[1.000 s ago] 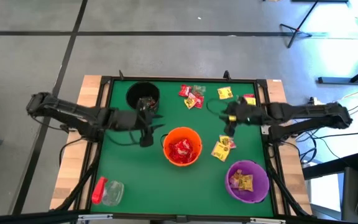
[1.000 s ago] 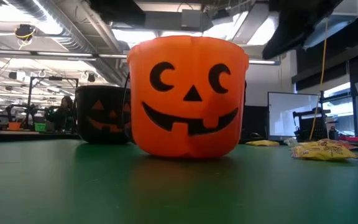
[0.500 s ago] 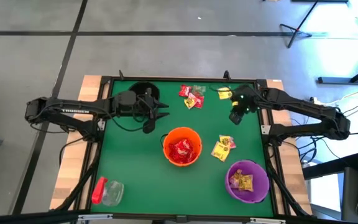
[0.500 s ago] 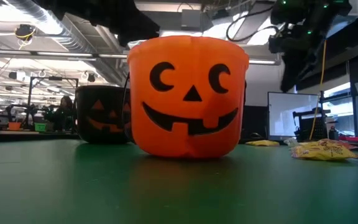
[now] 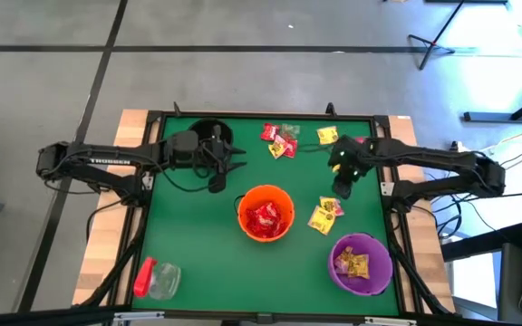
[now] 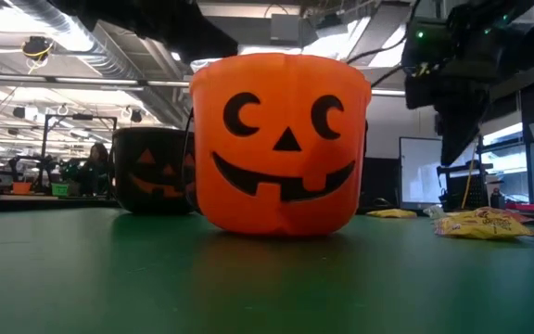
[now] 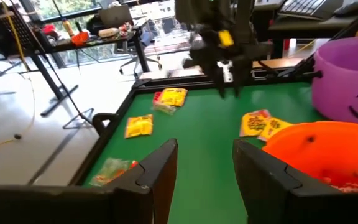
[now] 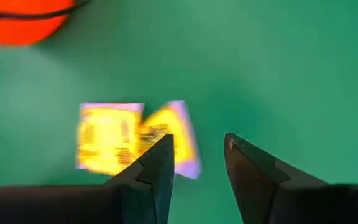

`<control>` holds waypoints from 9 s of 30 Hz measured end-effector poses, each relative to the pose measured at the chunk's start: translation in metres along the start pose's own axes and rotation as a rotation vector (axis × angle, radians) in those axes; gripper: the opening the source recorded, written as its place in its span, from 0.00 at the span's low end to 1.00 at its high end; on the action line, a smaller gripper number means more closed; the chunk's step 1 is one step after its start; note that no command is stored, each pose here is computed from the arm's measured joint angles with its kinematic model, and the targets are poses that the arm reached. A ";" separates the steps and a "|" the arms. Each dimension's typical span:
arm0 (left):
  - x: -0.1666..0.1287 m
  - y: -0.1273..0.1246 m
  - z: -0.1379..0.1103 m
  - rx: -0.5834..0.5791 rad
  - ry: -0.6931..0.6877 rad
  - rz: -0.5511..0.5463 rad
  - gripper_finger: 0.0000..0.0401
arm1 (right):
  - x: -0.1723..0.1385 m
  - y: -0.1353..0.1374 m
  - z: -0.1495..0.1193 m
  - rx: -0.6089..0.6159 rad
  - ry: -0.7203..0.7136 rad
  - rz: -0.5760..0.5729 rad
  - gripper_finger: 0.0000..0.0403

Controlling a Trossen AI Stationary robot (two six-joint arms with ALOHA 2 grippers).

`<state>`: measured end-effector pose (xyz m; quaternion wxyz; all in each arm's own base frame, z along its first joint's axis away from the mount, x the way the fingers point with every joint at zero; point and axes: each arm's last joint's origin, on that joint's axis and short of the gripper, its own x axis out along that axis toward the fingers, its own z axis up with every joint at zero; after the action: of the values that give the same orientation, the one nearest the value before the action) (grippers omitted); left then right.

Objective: Sort candy
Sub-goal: Put the yellow candy into the purple bin

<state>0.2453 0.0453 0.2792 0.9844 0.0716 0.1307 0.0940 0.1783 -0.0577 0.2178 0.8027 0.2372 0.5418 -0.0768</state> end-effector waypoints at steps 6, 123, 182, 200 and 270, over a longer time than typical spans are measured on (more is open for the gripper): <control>0.000 0.005 -0.001 0.022 0.003 0.021 0.37 | 0.028 0.020 -0.006 -0.194 0.151 -0.005 0.34; -0.001 -0.012 0.004 -0.200 -0.019 0.028 0.37 | 0.045 0.112 0.012 -0.345 0.154 -0.108 0.64; -0.001 -0.012 0.003 -0.221 -0.015 0.046 0.37 | 0.066 0.050 0.001 -0.317 0.115 -0.272 0.66; -0.001 -0.012 0.003 -0.222 -0.015 0.046 0.37 | 0.089 0.037 -0.023 -0.334 0.127 -0.187 0.65; -0.001 -0.011 0.003 -0.226 -0.006 0.076 0.37 | -0.049 0.160 -0.132 -0.117 0.006 0.227 0.36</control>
<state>0.2470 0.0340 0.2800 0.9823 -0.0346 0.1133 0.1452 0.1097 0.1372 0.2699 0.8169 0.2500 0.5176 0.0468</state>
